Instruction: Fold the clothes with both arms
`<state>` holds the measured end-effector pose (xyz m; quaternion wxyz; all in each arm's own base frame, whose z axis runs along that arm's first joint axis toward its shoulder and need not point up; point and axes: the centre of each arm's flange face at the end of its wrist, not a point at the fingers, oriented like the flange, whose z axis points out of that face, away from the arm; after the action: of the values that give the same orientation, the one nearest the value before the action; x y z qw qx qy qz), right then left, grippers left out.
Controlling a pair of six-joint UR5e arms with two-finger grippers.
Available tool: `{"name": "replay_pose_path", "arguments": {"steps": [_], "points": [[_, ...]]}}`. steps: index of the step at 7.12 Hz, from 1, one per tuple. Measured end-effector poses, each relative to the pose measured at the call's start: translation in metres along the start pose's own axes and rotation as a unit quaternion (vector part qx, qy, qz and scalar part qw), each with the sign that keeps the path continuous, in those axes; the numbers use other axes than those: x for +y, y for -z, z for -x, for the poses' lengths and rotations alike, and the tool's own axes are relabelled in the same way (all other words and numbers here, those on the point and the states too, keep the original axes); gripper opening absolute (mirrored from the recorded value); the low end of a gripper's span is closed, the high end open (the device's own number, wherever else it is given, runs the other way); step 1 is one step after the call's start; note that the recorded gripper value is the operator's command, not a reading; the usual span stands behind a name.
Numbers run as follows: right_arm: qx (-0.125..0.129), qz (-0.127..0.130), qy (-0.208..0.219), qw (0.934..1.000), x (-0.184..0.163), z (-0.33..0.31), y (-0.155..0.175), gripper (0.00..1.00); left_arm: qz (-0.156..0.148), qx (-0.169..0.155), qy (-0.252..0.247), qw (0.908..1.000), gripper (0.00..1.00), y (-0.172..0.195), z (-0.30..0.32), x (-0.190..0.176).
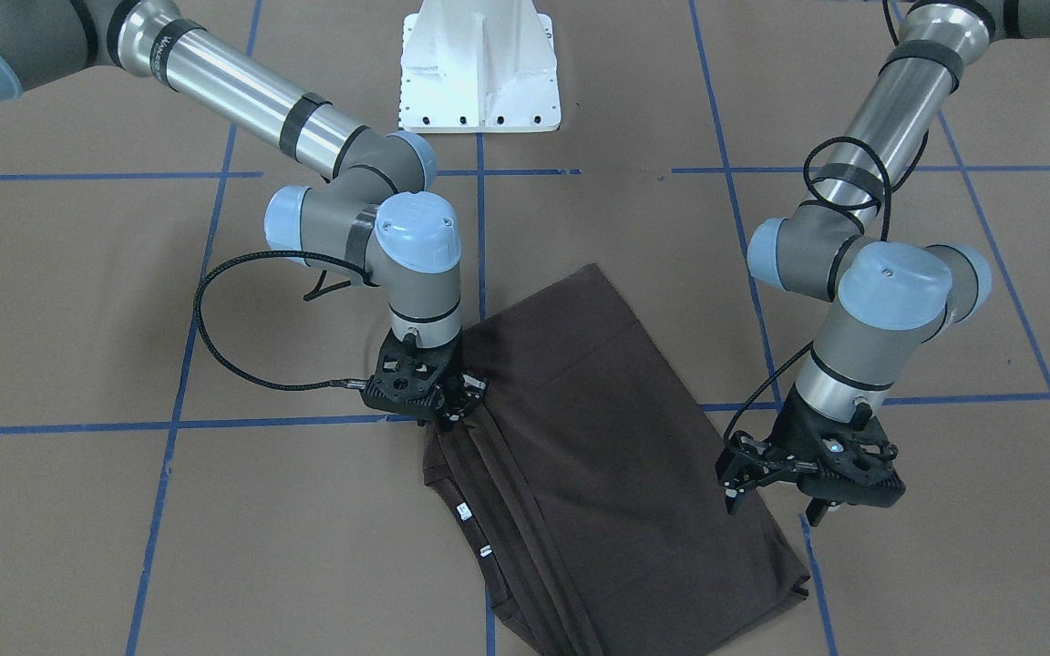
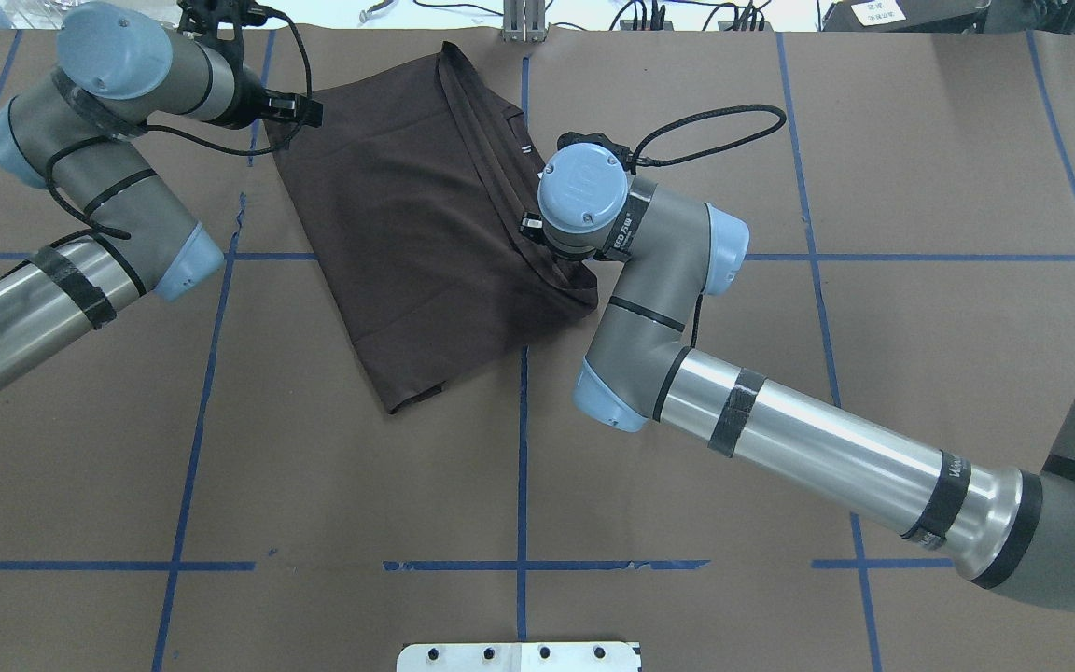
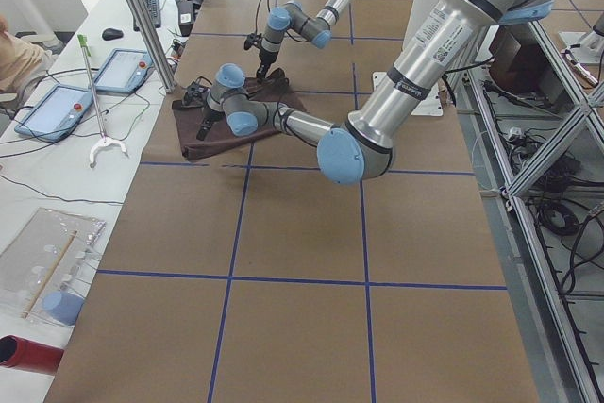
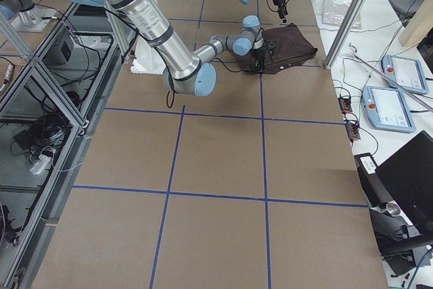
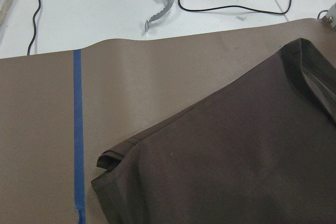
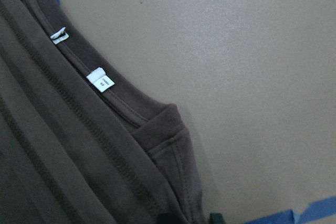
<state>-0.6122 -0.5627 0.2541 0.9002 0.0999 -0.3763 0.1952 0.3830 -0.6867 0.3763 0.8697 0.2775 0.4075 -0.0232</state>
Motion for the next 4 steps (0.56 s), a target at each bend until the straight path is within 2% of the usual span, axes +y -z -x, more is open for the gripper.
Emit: {"name": "replay_pose_path", "arguments": {"steps": [2, 4], "points": [[-0.001, 0.000, -0.001, 1.0000, 0.000, 0.001, 0.001, 0.00, 0.000, 0.000, 0.000, 1.0000, 1.00, 0.000, 0.001, 0.001], [-0.015, -0.001, -0.003, 0.9999, 0.000, 0.007, 0.017, 0.00, 0.000, 0.000, 0.000, 1.0000, 1.00, 0.000, 0.000, 0.000]]}}
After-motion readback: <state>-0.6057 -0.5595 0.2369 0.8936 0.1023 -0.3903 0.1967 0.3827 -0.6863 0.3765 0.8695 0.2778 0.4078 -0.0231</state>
